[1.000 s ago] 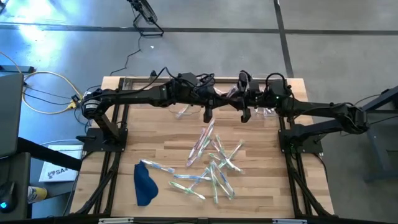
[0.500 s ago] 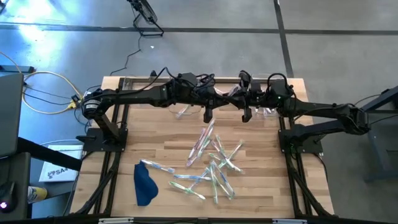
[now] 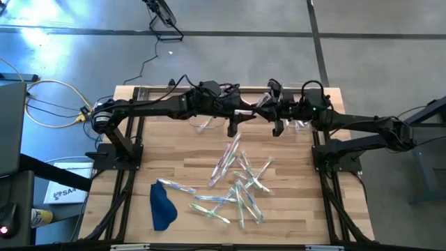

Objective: Pick & Place Toothbrushes
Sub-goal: Put the purple toothbrush into the right transparent bin

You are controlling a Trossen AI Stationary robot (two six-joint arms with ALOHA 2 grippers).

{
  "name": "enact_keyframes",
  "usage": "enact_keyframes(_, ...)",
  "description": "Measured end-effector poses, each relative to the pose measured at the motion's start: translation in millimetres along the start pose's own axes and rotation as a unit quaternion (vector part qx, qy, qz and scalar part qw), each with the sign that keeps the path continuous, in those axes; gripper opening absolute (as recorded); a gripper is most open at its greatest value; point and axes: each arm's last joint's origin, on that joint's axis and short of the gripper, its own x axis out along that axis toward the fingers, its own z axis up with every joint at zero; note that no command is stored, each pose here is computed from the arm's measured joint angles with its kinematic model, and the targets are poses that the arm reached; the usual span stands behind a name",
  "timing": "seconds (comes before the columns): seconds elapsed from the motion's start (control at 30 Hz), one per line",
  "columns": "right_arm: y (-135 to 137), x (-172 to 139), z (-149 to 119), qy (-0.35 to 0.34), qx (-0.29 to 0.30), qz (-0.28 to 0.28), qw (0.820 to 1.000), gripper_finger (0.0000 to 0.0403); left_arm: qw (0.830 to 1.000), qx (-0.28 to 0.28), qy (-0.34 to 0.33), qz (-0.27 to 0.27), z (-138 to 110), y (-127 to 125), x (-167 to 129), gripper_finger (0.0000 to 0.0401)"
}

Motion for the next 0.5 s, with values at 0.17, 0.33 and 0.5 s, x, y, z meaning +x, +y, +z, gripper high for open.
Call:
enact_keyframes(0.17,-2.9,-9.5,6.7,0.002,0.002,-0.016,1.0,0.0017,0.999,0.021,-0.011,-0.021,5.3,5.5,-6.9,0.0165)
enact_keyframes(0.33,-7.6,-24.1,9.1,0.038,0.022,-0.047,0.998,0.0017,0.999,0.019,-0.02,-0.036,10.8,16.4,-16.6,0.0167)
enact_keyframes(0.5,-5.5,-41.9,16.3,0.049,0.023,-0.093,0.994,0.0017,0.999,0.011,-0.016,-0.034,15.4,22.7,-26.8,0.0167)
